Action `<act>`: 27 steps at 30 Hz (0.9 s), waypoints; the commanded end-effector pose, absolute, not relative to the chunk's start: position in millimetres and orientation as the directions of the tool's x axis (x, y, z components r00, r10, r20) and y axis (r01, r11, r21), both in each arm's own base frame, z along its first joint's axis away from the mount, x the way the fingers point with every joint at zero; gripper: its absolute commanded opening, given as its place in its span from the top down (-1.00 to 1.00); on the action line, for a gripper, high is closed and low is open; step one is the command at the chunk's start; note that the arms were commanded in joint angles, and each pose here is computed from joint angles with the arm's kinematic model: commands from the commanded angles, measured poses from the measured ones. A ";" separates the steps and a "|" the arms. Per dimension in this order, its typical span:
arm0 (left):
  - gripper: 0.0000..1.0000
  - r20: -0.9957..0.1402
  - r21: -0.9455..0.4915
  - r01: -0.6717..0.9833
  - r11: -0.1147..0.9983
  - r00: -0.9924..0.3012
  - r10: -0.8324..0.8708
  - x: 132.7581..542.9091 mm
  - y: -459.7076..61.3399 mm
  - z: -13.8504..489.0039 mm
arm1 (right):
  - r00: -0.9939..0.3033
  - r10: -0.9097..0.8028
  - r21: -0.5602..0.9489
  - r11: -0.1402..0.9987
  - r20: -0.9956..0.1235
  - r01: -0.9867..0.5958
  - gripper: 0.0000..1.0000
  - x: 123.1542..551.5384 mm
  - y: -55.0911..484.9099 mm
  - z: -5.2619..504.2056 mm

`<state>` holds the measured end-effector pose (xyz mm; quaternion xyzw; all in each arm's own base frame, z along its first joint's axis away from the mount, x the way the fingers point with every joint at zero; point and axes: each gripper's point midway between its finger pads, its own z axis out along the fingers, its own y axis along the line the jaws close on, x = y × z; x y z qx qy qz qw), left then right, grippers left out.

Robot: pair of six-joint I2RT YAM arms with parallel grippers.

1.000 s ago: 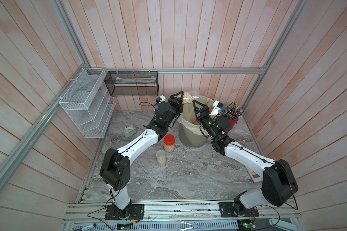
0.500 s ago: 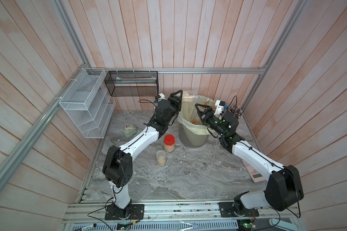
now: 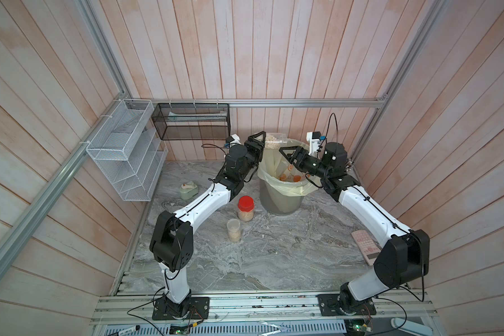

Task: Empty expired oatmeal from jars
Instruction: Pour the expired oatmeal into the trash bin.

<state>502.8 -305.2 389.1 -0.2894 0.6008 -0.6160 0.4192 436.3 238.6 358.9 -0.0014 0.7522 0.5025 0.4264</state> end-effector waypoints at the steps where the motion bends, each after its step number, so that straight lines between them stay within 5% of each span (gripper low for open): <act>1: 0.58 -0.200 -0.966 0.241 0.093 -0.471 -0.859 502.3 -303.1 412.6 | -0.623 0.310 0.668 0.557 -0.718 -0.493 -0.59 429.7 233.0 356.0; 11: 0.60 -0.299 -0.945 0.271 0.183 -0.482 -0.824 499.8 -308.2 411.8 | -0.531 0.216 0.526 0.653 -0.819 -0.546 -0.54 429.7 209.9 359.6; 27: 0.65 -0.534 -0.845 0.338 0.414 -0.500 -0.681 496.1 -326.2 400.3 | -0.355 0.407 0.540 0.648 -0.842 -0.537 -0.65 396.1 155.1 395.7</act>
